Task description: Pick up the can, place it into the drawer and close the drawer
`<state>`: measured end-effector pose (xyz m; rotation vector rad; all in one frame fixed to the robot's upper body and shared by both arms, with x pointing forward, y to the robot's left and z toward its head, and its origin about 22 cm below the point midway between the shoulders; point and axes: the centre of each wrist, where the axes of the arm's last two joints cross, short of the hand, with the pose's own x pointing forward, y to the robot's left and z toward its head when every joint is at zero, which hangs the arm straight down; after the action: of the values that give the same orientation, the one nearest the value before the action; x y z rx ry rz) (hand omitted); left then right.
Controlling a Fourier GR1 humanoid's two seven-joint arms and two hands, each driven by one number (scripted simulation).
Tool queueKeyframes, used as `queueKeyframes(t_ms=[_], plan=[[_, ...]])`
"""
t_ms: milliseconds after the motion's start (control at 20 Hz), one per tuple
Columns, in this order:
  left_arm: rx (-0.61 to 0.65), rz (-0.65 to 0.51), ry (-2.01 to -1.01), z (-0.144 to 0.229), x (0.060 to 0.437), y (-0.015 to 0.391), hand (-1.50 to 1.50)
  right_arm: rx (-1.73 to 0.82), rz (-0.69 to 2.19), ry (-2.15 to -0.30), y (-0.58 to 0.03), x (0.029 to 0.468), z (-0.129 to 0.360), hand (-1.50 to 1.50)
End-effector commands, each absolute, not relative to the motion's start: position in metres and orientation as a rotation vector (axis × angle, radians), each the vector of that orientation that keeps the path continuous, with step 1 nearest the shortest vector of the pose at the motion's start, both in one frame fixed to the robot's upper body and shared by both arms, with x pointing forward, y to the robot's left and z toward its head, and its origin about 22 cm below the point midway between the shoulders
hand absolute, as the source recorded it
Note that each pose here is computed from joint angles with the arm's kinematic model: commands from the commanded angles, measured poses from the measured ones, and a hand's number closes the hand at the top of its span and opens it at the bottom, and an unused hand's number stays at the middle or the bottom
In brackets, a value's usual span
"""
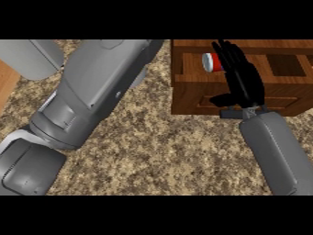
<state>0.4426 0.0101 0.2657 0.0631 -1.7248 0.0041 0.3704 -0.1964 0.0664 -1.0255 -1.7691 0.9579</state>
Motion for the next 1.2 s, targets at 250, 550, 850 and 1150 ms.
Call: queueKeyframes(t_ms=[250,550,850,1150], plan=[[0.091,-0.006,-1.711,0.260,0.448,0.046,-1.50,-1.220,0.864,-1.773,-0.184,0.414,0.059,-1.50],[0.086,-0.014,-1.692,0.267,0.446,0.061,-1.50,-1.286,0.840,-1.784,-0.189,0.440,0.077,-1.50],[0.093,-0.027,-1.706,0.269,0.448,0.088,-1.50,-1.335,0.812,-1.821,-0.176,0.459,0.110,-1.50],[0.067,-0.019,-1.694,0.258,0.440,0.097,-1.50,-1.331,0.787,-1.825,-0.181,0.470,0.135,-1.50]])
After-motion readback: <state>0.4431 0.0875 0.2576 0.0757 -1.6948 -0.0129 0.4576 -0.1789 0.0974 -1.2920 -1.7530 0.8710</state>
